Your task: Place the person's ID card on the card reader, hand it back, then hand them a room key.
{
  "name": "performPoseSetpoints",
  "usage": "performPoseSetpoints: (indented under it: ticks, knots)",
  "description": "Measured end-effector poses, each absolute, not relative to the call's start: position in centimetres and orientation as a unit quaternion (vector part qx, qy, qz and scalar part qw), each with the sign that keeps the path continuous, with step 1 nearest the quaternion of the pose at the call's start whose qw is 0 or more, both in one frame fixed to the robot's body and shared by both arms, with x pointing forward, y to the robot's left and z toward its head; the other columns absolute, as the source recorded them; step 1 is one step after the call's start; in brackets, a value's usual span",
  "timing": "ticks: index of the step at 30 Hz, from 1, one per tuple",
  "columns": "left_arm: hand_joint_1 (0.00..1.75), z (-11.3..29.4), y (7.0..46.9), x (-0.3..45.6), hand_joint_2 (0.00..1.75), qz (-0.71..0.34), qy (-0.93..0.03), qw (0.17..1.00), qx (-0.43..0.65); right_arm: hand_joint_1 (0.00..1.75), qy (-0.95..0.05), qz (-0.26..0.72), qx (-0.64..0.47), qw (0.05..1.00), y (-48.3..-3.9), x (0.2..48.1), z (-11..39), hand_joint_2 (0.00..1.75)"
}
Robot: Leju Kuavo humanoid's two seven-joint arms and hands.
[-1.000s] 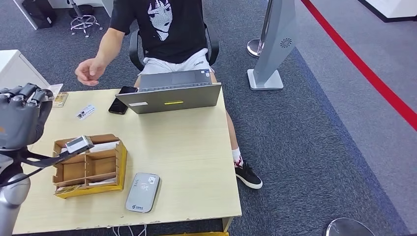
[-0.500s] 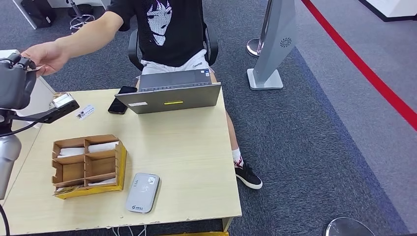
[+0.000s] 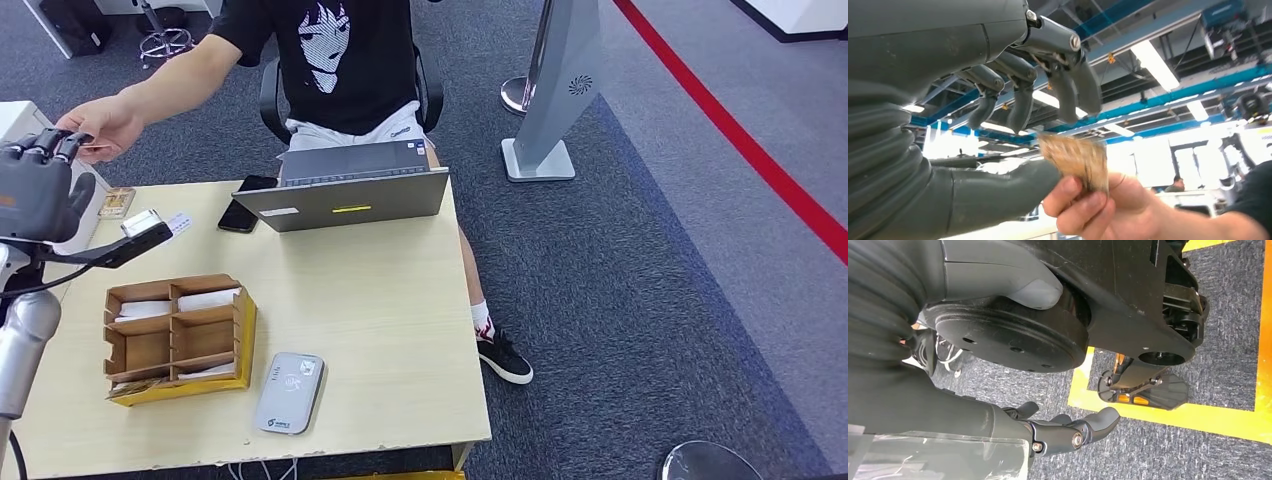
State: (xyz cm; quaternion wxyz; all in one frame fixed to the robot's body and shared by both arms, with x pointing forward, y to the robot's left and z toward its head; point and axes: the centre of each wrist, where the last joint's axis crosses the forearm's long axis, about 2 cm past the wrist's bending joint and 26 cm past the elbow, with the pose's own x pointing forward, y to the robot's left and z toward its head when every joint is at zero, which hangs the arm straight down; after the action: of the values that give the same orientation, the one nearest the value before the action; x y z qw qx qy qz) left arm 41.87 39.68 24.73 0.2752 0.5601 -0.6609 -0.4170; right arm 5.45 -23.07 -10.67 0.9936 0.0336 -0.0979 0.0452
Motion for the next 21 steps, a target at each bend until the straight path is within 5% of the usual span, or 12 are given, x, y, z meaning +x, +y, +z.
performPoseSetpoints:
  ticks: [6, 16, 21]
  knots:
    - [0.0, 23.0, 37.8, 38.7, 1.75, -0.386, -0.707, 0.218, 0.551, 0.0, -0.096, 0.038, 0.027, 0.994, -23.1, 5.4, -10.7, 1.75]
    - [0.0, 21.6, 35.1, 25.9, 1.75, -0.332, -0.777, 0.077, 0.529, 0.0, -0.091, 0.005, 0.018, 0.996, -23.1, 5.1, -10.7, 1.75]
    - [0.0, 20.9, 35.9, 17.3, 1.75, -0.157, -0.863, 0.136, 0.461, 0.0, -0.089, -0.038, 0.011, 0.995, -22.8, 4.5, -10.7, 1.75]
